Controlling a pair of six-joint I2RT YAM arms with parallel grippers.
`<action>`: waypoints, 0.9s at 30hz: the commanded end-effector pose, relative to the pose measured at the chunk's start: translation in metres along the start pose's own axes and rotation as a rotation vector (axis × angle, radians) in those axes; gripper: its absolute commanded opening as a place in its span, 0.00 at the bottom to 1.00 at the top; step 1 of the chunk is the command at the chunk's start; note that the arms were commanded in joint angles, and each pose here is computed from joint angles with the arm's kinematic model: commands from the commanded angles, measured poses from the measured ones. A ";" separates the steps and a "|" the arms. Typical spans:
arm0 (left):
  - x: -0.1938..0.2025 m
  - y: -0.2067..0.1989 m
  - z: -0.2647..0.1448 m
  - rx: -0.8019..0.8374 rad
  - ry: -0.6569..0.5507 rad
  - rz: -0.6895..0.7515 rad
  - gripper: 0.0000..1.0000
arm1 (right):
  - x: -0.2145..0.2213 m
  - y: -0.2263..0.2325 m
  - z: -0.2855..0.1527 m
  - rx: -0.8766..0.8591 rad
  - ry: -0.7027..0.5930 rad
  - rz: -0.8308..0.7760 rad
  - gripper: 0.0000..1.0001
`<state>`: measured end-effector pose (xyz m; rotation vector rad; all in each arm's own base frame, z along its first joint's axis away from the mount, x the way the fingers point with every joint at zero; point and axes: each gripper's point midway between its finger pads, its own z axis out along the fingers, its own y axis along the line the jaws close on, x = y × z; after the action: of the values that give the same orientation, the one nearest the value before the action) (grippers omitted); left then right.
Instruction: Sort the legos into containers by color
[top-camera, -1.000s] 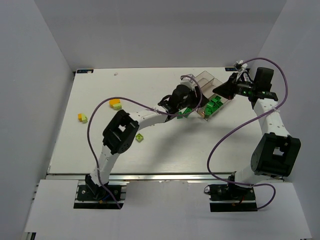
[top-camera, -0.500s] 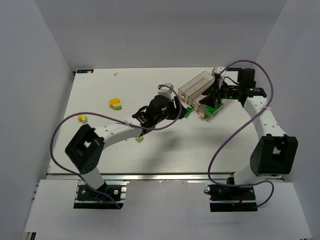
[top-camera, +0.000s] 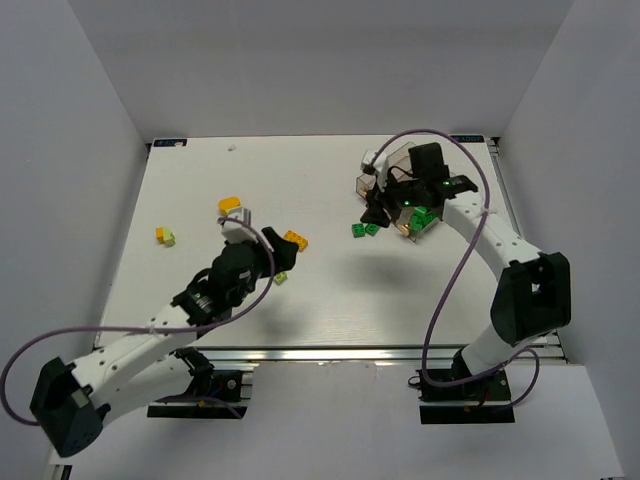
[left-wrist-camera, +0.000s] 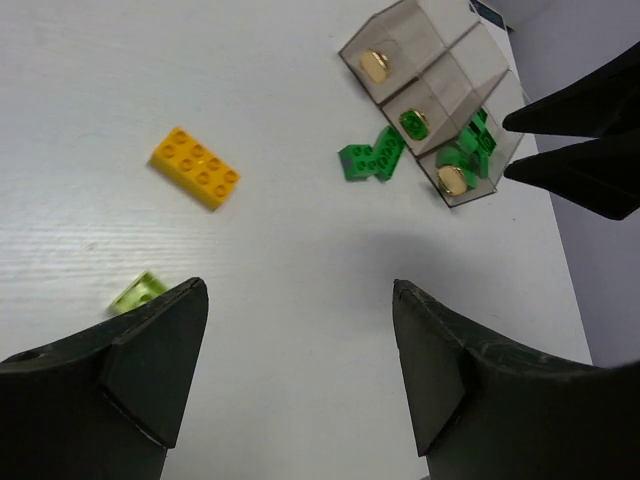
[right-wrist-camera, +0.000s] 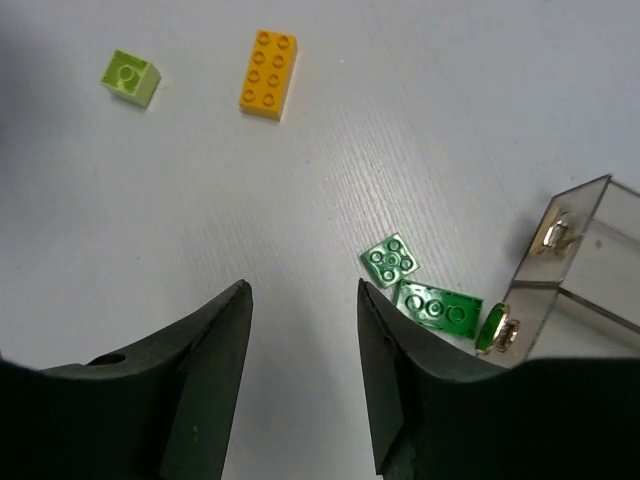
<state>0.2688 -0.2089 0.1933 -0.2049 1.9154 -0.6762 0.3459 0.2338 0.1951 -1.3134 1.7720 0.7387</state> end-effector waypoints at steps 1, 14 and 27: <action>0.002 0.037 -0.020 -0.121 -0.034 -0.044 0.84 | 0.012 -0.020 0.022 0.135 0.083 0.111 0.52; 0.011 0.056 -0.036 -0.162 -0.028 -0.094 0.85 | 0.041 -0.057 0.084 0.373 0.258 0.401 0.52; 0.011 0.060 -0.031 -0.188 -0.035 -0.069 0.85 | 0.091 -0.086 0.093 0.567 0.382 0.419 0.61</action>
<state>0.2418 -0.1564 0.1571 -0.3905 1.9654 -0.5568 0.4218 0.2408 0.0578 -0.7907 2.4182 0.2156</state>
